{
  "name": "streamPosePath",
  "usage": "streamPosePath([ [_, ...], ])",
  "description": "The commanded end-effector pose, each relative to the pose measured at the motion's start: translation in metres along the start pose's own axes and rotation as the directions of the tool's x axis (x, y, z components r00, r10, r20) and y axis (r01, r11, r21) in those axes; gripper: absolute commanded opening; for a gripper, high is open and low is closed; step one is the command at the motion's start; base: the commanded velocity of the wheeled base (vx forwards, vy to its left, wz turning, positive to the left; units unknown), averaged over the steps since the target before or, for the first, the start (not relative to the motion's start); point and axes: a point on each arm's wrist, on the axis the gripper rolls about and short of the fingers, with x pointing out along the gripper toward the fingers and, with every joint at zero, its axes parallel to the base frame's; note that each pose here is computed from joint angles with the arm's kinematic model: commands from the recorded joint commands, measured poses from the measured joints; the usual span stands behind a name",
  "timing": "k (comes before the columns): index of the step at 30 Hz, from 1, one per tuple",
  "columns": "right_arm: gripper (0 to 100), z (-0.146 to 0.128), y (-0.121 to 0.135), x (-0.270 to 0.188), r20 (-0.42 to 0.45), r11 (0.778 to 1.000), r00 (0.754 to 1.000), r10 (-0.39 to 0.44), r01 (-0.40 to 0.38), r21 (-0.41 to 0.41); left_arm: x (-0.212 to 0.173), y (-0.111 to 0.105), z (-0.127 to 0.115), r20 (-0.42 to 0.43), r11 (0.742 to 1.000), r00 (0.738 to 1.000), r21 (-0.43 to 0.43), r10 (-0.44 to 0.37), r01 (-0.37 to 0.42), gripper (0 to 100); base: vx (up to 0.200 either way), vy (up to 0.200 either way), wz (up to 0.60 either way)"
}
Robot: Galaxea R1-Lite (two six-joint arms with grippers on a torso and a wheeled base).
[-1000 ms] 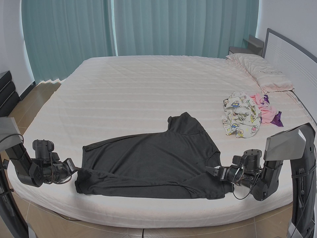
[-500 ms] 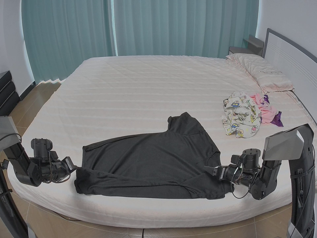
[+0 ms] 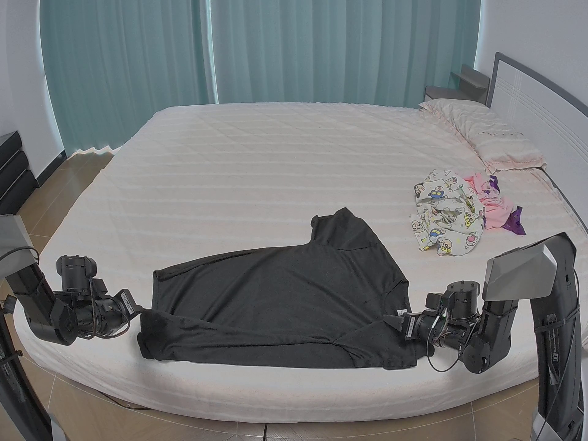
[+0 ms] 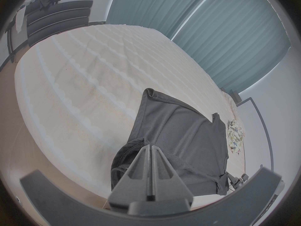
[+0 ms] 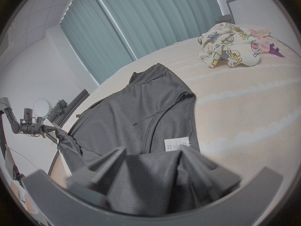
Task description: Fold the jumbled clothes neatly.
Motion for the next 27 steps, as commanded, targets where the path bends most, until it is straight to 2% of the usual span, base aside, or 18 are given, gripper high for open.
streamPosePath([
  [1,0,-0.002,-0.001,-0.003,-0.007,1.0,1.0,-0.005,0.005,-0.005,-0.001,0.002,0.002,0.007,1.0,1.0,-0.005,0.003,-0.003,0,0.0,0.0,0.0],
  [13,0,0.005,0.0,-0.01,0.085,1.0,0.996,0.014,-0.012,-0.021,-0.011,-0.001,0.001,0.023,1.0,1.0,0.0,0.0,0.0,0,0.0,0.0,0.0],
  [20,0,0.019,0.004,-0.016,0.131,1.0,0.991,0.023,-0.021,-0.022,-0.029,-0.007,0.003,0.075,1.0,0.997,0.011,0.014,-0.015,0,0.0,0.0,0.0],
  [27,0,0.03,0.006,-0.02,0.166,0.999,0.986,0.028,-0.024,-0.025,-0.039,-0.003,-0.008,0.055,0.999,0.998,0.002,0.034,-0.035,0,0.0,0.0,0.0],
])
